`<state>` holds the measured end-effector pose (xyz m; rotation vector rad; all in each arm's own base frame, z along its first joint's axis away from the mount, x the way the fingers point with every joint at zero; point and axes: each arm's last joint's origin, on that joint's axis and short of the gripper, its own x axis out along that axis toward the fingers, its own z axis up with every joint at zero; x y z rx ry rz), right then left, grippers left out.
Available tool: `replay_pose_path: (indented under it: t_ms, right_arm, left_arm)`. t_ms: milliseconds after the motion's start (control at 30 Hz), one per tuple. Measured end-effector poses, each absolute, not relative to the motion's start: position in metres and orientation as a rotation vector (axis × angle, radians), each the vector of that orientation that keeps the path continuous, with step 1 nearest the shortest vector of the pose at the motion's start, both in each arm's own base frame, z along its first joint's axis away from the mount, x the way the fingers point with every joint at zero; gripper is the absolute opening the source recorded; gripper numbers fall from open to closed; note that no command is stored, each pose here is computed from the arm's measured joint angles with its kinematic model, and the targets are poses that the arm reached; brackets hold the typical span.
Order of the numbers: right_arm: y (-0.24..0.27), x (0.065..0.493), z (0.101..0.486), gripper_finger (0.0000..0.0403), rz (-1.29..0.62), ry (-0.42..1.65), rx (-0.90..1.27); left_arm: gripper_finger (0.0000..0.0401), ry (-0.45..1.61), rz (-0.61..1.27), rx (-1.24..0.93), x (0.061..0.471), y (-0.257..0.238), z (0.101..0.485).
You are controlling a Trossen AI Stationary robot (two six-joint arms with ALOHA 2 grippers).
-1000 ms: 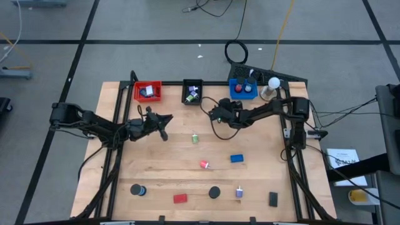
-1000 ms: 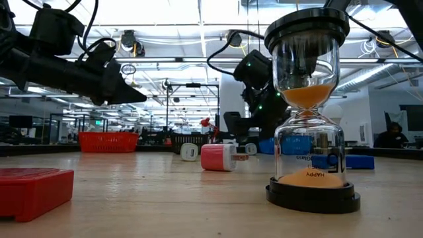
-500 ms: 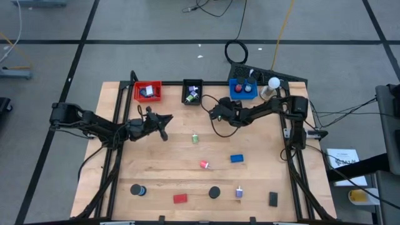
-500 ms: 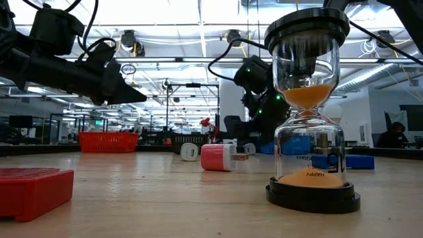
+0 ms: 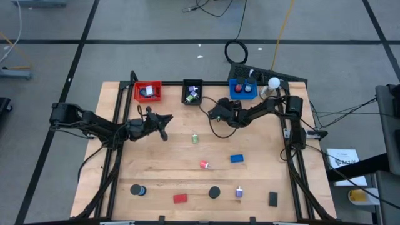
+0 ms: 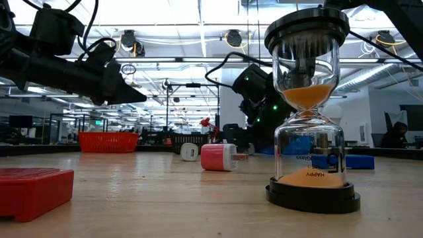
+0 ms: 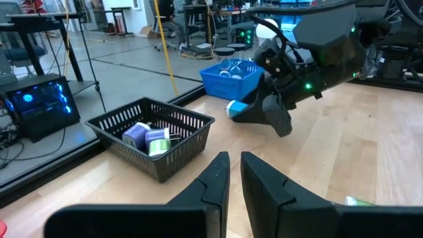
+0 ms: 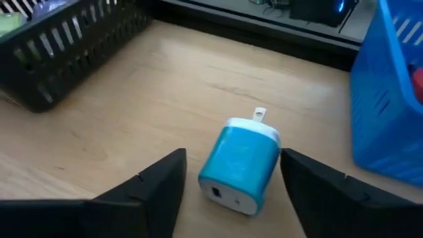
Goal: Pick & Place Office items
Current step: Put the light blue charger adapter head into the black bin
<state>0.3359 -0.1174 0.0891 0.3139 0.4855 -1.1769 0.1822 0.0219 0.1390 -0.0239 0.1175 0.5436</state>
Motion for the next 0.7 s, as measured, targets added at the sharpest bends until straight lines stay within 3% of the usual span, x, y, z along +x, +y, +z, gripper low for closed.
replay_pose_path:
  t_ms: [300, 700]
  right_arm:
    - [-0.112, 0.337, 0.089, 0.0138, -1.150, 0.520, 0.262]
    - [-0.094, 0.337, 0.140, 0.0137, -1.018, 0.486, 0.236]
  left_arm:
    - [0.0047, 0.118, 0.544, -0.024, 0.182, 0.022, 0.139]
    - [0.0047, 0.120, 0.544, -0.024, 0.182, 0.022, 0.139]
